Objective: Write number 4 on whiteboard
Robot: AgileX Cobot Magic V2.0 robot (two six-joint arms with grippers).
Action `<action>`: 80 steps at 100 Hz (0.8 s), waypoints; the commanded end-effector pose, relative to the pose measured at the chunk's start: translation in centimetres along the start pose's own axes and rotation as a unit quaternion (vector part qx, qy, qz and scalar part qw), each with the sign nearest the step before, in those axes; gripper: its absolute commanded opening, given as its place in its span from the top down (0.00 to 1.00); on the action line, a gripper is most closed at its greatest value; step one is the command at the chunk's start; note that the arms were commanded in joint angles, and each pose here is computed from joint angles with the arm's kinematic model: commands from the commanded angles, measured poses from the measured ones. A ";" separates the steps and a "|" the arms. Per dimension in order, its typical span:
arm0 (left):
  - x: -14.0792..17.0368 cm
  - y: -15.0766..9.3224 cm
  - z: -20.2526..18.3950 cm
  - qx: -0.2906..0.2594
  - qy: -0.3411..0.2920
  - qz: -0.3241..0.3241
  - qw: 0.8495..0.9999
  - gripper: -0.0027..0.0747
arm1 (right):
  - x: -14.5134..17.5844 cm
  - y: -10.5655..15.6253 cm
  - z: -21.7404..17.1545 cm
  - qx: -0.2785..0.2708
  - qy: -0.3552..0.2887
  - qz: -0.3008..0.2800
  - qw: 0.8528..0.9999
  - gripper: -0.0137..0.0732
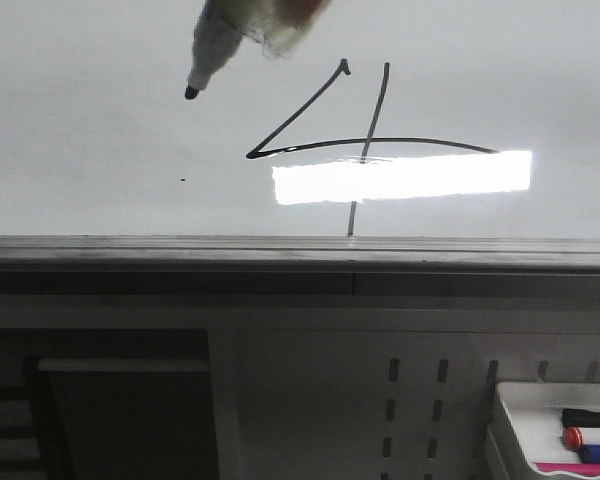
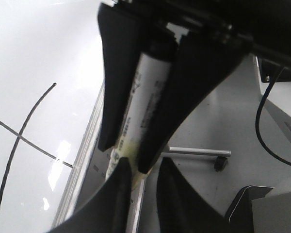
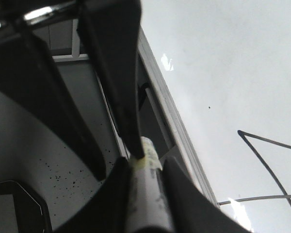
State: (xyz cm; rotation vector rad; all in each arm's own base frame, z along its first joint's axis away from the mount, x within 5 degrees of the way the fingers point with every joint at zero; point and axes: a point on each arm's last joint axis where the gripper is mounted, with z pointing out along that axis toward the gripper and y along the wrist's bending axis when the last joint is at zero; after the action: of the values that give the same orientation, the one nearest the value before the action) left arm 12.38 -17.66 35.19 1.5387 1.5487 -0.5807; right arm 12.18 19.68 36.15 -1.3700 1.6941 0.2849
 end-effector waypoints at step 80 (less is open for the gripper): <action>-1.2 0.9 -0.8 -0.050 -0.023 0.022 0.998 0.43 | -1.7 -0.4 -4.2 0.000 -0.102 -0.025 0.994 0.93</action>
State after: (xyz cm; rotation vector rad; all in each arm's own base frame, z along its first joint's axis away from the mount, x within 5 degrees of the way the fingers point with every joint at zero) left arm 12.73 -17.45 34.96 1.5737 1.5298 -0.4944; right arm 10.92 18.11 37.85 -1.3727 1.6032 0.3239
